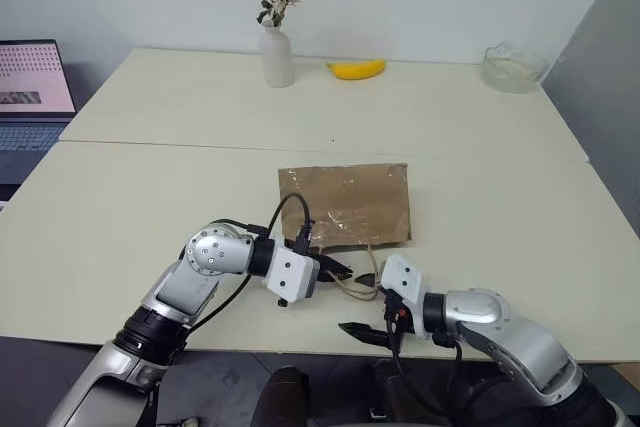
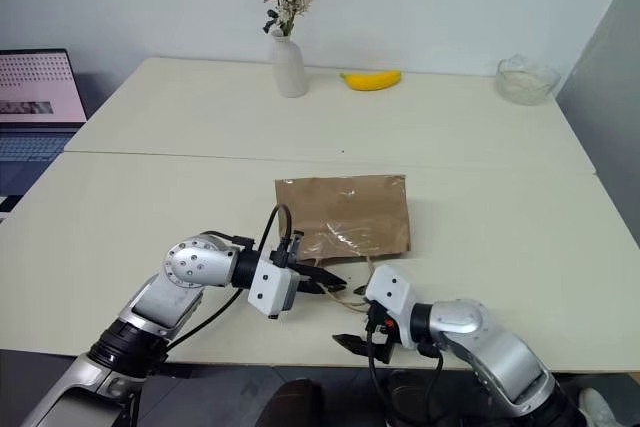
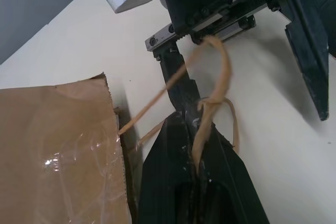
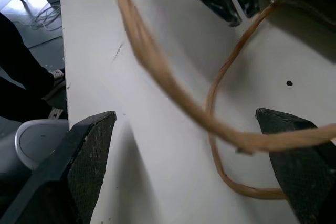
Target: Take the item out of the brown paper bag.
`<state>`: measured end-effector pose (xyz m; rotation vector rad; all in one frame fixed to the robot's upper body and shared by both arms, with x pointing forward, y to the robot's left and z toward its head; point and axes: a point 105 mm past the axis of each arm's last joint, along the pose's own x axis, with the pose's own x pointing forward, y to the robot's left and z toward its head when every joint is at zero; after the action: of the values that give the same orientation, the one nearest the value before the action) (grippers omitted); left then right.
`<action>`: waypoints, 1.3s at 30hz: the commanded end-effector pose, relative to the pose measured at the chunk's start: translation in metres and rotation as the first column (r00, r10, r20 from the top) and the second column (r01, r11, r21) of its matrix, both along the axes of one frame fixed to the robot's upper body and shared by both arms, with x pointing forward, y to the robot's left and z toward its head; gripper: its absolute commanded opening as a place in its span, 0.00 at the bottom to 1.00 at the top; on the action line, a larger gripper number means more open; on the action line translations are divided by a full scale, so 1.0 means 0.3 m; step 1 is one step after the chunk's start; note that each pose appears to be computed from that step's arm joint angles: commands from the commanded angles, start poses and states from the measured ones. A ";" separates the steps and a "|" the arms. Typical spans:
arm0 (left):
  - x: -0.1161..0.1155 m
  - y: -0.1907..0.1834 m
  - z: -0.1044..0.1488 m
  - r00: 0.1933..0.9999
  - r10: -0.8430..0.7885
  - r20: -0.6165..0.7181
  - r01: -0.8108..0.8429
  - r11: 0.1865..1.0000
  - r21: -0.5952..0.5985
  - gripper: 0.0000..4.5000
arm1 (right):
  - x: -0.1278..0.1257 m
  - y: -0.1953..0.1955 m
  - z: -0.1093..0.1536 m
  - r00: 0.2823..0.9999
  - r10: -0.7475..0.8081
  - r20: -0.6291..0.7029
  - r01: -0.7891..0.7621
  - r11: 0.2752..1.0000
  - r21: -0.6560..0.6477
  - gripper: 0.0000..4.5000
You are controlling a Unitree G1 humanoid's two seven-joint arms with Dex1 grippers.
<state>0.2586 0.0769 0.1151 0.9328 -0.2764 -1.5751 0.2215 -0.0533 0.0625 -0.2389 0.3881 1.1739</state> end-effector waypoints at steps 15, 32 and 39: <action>0.000 0.012 0.051 0.999 0.047 0.002 -0.047 0.997 -0.064 0.01 | -0.017 -0.022 0.027 1.000 0.001 0.004 -0.001 1.000 0.009 1.00; 0.005 0.014 0.079 0.995 0.093 -0.033 -0.096 0.991 -0.098 0.00 | 0.089 0.089 -0.071 0.980 0.027 0.199 -0.013 0.997 -0.073 0.22; 0.022 0.008 0.113 0.988 0.132 -0.077 -0.141 0.981 -0.134 0.00 | 0.093 0.099 -0.068 0.976 0.030 0.215 -0.010 0.996 -0.092 0.01</action>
<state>0.2661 0.0824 0.1328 0.7768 -0.1977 -1.4543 0.2474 -0.0184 0.0530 -0.4209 0.1945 1.1649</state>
